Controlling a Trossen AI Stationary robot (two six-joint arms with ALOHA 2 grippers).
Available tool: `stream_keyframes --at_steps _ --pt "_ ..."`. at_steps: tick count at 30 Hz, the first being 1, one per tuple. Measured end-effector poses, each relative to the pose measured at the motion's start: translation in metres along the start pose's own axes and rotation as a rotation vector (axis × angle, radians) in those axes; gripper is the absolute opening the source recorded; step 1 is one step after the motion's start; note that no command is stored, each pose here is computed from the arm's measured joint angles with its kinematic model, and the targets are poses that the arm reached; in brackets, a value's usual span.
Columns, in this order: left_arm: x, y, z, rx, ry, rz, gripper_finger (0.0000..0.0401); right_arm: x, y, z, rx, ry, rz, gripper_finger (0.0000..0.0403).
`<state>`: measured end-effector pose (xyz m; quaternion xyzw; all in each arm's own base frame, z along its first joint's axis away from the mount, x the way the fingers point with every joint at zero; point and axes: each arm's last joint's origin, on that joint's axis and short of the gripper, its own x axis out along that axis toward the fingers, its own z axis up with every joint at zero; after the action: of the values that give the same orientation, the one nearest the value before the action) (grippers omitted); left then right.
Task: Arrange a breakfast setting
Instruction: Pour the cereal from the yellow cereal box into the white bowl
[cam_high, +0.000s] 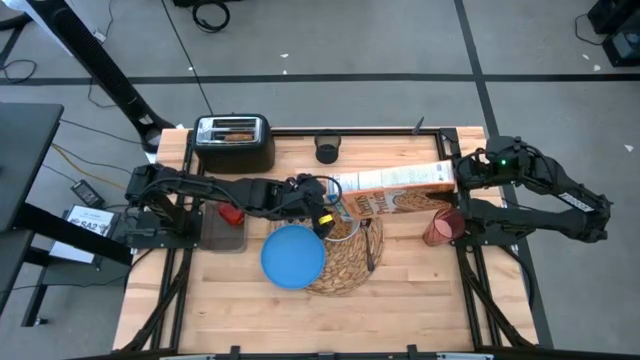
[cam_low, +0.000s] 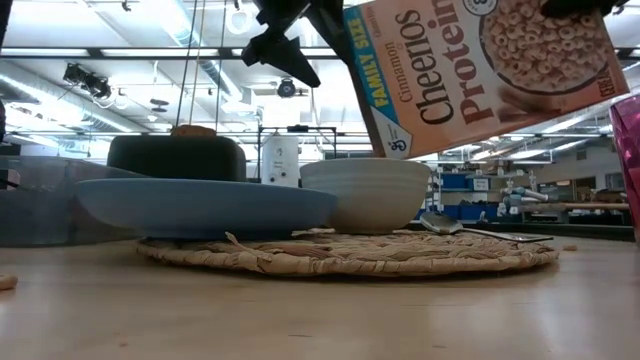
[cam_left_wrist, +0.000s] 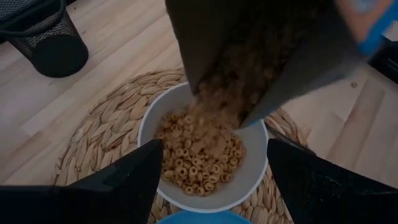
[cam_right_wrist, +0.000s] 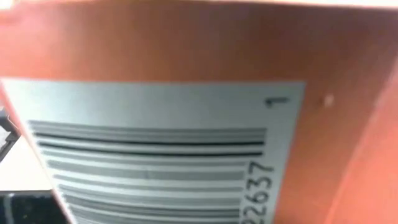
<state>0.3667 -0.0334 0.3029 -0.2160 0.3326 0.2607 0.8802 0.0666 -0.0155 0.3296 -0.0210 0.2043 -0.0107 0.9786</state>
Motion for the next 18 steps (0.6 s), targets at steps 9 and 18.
stream_keyframes --at_steps 9,18 --pt "-0.015 0.003 0.006 -0.014 -0.024 -0.021 0.0295 0.000 0.000 0.000 0.002 -0.005 0.011 0.0270" --pt "-0.027 0.006 0.010 -0.028 -0.048 -0.042 0.0295 -0.002 0.002 -0.003 0.003 -0.002 0.025 0.0270"
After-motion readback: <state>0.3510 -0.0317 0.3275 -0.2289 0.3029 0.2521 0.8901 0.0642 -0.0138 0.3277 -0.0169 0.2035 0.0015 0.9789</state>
